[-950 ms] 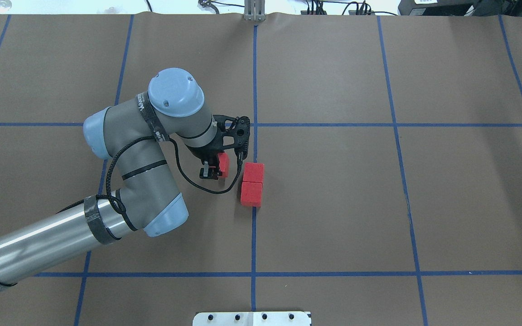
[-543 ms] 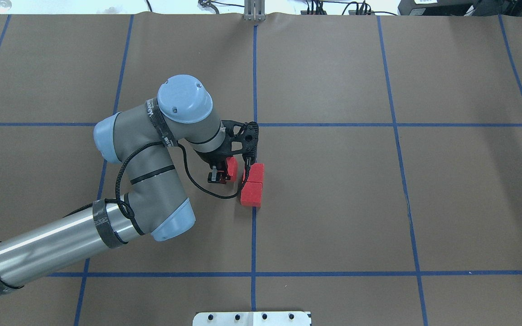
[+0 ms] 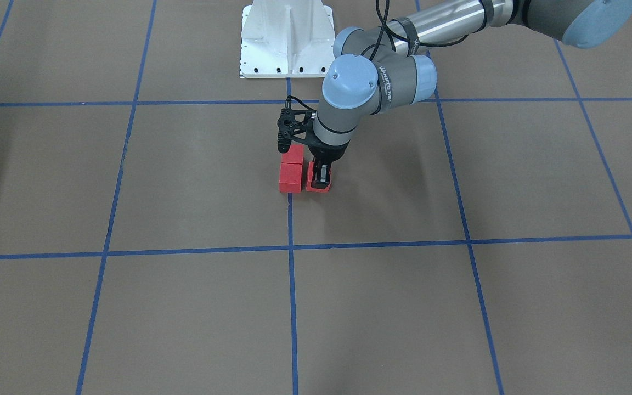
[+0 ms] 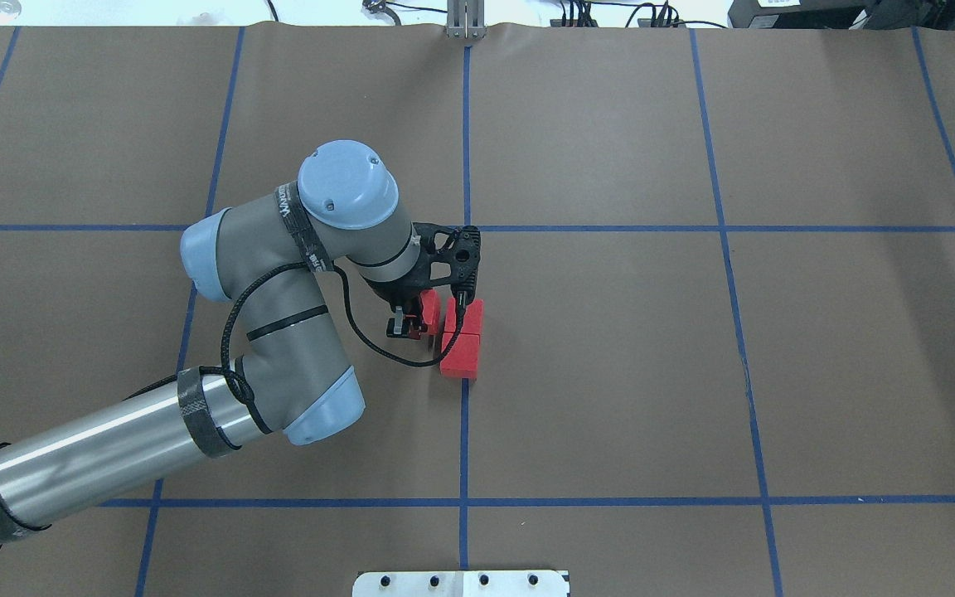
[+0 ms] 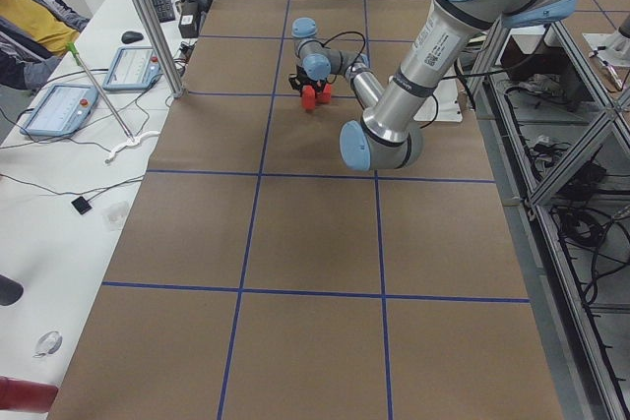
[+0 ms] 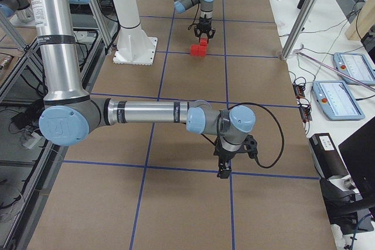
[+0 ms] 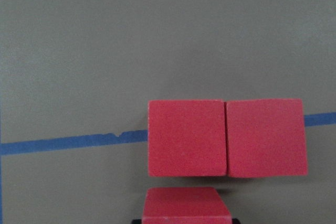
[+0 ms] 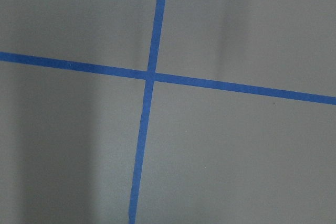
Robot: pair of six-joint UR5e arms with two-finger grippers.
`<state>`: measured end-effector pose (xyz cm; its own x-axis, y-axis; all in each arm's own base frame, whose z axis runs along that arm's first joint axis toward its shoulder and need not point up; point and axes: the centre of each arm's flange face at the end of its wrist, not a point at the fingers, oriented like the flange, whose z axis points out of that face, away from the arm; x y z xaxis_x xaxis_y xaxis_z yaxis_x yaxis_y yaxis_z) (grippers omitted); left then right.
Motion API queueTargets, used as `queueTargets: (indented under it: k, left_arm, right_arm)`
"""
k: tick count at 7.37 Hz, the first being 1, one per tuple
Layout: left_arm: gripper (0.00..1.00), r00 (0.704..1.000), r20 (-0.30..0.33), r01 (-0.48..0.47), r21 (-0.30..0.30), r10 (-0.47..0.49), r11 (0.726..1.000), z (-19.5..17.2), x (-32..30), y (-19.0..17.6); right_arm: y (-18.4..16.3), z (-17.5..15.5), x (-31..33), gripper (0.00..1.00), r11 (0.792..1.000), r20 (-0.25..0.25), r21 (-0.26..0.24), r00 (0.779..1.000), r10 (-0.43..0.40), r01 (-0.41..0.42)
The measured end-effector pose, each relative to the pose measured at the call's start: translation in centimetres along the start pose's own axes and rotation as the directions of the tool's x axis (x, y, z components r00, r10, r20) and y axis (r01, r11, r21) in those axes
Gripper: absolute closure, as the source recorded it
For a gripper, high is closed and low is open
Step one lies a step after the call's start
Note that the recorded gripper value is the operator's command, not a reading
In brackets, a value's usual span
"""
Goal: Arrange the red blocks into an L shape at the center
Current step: 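Lower the cube with the left gripper flush against the row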
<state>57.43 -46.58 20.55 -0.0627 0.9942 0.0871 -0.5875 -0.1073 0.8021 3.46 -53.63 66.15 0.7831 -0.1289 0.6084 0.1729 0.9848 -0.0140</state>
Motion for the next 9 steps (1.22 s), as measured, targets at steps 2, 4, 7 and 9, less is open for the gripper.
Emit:
queueTargets:
  k: [2, 4, 7, 9]
  left_arm:
    - [0.82, 1.0, -0.002, 0.008, -0.006, -0.008, 1.0, 0.3, -0.13, -0.17]
    - [0.78, 1.0, -0.006, 0.031, -0.008, -0.031, 0.999, 0.6, -0.08, -0.56]
    - [0.72, 0.999, -0.011, 0.038, -0.011, -0.038, 0.999, 0.91, 0.08, -0.69]
    - [0.68, 0.999, -0.013, 0.038, -0.013, -0.039, 0.999, 1.1, 0.16, -0.69]
  right_arm:
    - [0.01, 0.07, 0.05, 0.01, 1.0, 0.0, -0.001, 1.0, 0.001, -0.001]
    - [0.02, 0.1, 0.07, 0.01, 1.0, 0.0, -0.002, 1.0, 0.002, -0.002]
    - [0.03, 0.14, 0.11, 0.01, 1.0, 0.0, -0.003, 1.0, 0.002, -0.002]
    - [0.04, 0.2, 0.15, 0.01, 1.0, 0.0, -0.004, 1.0, 0.003, -0.003]
